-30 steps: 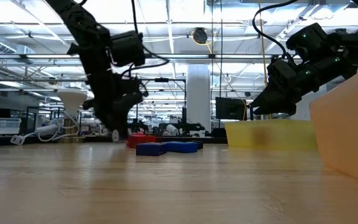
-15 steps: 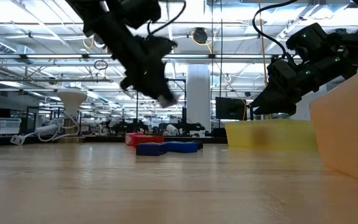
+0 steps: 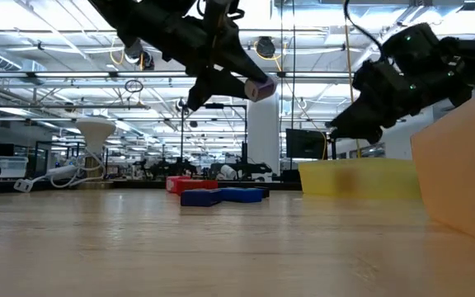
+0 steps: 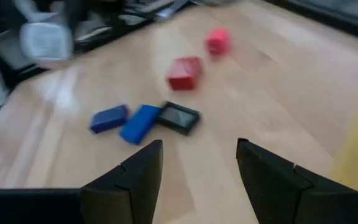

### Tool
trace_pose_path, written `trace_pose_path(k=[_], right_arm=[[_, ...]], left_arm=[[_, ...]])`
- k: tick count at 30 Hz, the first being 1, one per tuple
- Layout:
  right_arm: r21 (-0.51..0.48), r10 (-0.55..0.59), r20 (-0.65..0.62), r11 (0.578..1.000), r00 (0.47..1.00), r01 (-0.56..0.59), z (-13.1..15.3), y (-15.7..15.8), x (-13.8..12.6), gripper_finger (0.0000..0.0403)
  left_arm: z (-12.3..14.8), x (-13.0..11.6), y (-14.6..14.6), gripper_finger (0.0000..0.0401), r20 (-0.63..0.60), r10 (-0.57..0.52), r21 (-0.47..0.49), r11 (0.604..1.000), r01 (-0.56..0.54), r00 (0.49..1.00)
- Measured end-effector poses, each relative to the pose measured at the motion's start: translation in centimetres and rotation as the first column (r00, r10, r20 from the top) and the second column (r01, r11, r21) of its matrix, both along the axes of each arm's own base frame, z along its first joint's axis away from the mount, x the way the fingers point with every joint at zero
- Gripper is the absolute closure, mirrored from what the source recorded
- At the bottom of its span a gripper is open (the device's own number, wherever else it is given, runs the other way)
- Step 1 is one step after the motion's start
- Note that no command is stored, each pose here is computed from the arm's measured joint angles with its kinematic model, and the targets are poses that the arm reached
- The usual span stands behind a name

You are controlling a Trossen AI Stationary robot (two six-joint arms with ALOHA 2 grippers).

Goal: Pick & Place Office items
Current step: Put the purple charger adapter into the yellow bin

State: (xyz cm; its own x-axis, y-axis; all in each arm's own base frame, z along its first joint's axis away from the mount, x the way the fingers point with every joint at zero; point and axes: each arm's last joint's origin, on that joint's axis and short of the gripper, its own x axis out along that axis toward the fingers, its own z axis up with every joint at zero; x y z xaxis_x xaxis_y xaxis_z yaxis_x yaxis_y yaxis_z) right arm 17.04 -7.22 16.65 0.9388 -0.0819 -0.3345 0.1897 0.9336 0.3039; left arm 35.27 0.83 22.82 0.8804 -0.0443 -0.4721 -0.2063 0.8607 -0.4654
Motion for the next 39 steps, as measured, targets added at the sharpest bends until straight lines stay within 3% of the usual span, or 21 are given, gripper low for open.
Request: trace_pose_path(k=[4, 8, 17, 22, 27, 39], right_arm=[[-0.142, 0.143, 0.028, 0.980, 0.989, -0.138, 0.4, 1.7, 0.8, 0.0206], [-0.324, 0.288, 0.027, 0.908, 0.957, -0.265, 0.7, 3.8, 1.5, 0.0206], [-0.635, 0.284, 0.030, 0.746, 0.958, -0.201, 1.0, 7.4, 2.8, 0.0150], [-0.684, 0.317, 0.114, 0.713, 0.941, -0.157, 1.4, 8.4, 3.5, 0.0123], [-0.688, 0.331, 0.175, 0.714, 0.927, -0.125, 1.3, 8.6, 4.1, 0.0123], [-0.645, 0.370, 0.155, 0.740, 0.916, -0.190, 0.5, 8.9, 6.6, 0.0129]], left_arm=[[0.1, 0.0, 0.0, 0.0271, 0.006, -0.018, -0.010, 1.000, 0.018, 1.000], [-0.6, 0.5, -0.1, 0.0271, 0.009, -0.064, -0.035, 0.997, 0.064, 0.998], [-2.1, 2.3, 0.7, 0.0270, 0.144, -0.208, -0.115, 0.968, 0.225, 0.968], [-2.2, 2.6, 0.6, 0.0267, 0.180, -0.247, -0.124, 0.954, 0.271, 0.952], [-2.1, 2.6, 0.5, 0.0274, 0.190, -0.250, -0.124, 0.953, 0.275, 0.949], [-1.9, 2.7, 0.1, 0.0274, 0.206, -0.237, -0.126, 0.956, 0.266, 0.949]])
